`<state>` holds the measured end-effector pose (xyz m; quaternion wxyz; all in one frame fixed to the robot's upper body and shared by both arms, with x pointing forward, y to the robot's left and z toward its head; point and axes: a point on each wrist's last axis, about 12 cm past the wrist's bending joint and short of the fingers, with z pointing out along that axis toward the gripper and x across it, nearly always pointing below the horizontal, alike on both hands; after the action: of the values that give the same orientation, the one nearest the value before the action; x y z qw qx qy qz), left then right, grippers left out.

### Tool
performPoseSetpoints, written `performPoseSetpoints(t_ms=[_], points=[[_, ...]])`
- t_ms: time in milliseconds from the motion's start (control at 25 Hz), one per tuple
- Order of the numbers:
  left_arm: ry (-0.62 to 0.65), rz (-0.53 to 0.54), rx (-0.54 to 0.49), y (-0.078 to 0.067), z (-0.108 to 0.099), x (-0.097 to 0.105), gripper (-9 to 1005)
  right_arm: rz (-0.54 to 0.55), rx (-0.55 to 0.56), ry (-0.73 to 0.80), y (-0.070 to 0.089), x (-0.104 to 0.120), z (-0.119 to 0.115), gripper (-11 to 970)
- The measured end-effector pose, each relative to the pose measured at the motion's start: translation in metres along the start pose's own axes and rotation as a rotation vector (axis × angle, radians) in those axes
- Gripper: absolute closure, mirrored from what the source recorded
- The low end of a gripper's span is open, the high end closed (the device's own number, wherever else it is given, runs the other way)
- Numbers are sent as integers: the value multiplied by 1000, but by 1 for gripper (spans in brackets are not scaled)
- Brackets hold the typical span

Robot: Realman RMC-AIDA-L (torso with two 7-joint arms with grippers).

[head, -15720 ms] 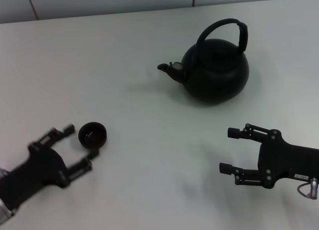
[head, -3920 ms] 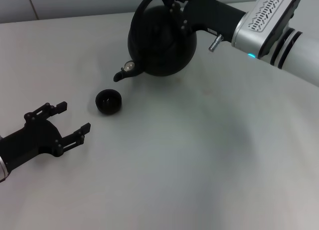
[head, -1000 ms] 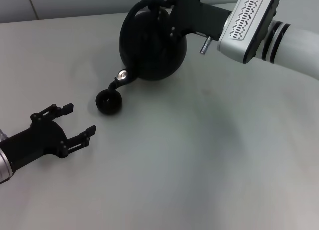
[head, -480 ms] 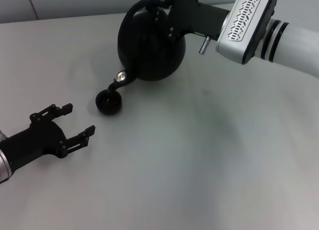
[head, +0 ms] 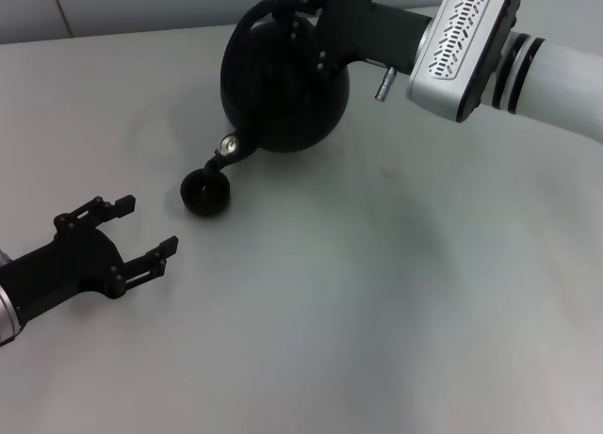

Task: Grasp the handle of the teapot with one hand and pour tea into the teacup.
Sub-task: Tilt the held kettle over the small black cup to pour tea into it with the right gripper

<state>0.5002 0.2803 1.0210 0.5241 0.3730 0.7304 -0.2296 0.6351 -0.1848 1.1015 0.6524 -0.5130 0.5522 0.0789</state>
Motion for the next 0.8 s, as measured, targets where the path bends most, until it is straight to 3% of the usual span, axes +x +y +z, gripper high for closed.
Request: performPoseSetpoints(t_ms=[800], points=[[1, -1, 4, -1, 0, 0, 196, -51, 1, -1, -2, -1, -1, 881]])
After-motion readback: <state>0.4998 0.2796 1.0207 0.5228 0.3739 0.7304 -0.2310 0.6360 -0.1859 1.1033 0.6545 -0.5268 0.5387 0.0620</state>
